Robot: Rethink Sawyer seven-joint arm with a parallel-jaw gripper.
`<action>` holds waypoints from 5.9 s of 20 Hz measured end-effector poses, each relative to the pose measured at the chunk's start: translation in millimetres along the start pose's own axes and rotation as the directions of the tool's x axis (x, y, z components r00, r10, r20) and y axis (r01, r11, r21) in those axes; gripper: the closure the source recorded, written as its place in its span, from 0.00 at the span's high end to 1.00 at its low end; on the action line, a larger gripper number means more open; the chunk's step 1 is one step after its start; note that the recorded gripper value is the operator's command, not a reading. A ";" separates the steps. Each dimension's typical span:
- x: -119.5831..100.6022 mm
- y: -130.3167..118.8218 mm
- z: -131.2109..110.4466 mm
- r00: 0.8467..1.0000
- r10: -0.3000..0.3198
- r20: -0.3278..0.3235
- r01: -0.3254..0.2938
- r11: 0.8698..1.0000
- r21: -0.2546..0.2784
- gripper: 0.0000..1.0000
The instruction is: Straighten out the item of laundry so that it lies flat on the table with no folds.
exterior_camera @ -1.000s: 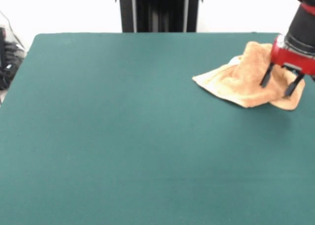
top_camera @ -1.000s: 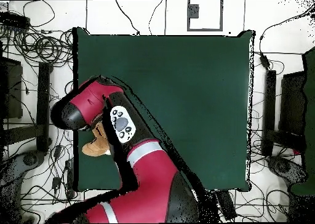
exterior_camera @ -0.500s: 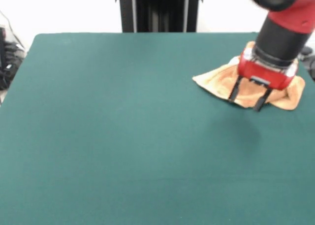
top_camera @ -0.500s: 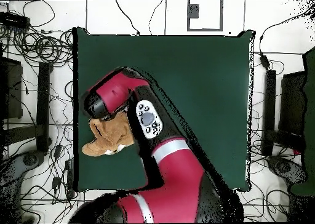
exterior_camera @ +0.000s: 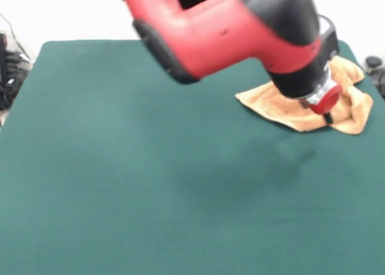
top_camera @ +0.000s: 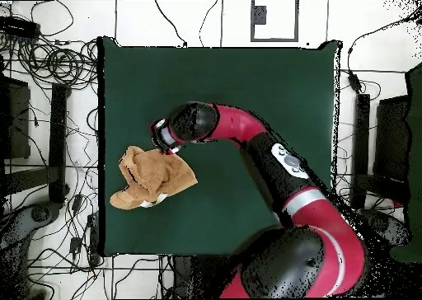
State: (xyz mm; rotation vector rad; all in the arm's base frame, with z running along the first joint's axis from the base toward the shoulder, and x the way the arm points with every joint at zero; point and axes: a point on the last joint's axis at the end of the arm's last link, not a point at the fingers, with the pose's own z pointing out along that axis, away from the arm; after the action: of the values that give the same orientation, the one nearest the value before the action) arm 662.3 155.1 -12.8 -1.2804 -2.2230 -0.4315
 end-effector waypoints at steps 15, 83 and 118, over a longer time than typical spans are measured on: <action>132.8 -12.3 9.5 0.920 0.029 -0.391 -0.025 1.000 0.016 1.00; 226.5 -123.8 214.7 0.945 -0.132 0.301 0.038 0.953 0.300 1.00; 174.6 -122.8 161.9 0.886 -0.073 0.458 0.001 0.988 0.156 1.00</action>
State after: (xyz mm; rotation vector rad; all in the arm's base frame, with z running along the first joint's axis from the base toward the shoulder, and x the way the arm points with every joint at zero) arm 438.1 298.9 -41.4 -1.3677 -2.6145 0.0462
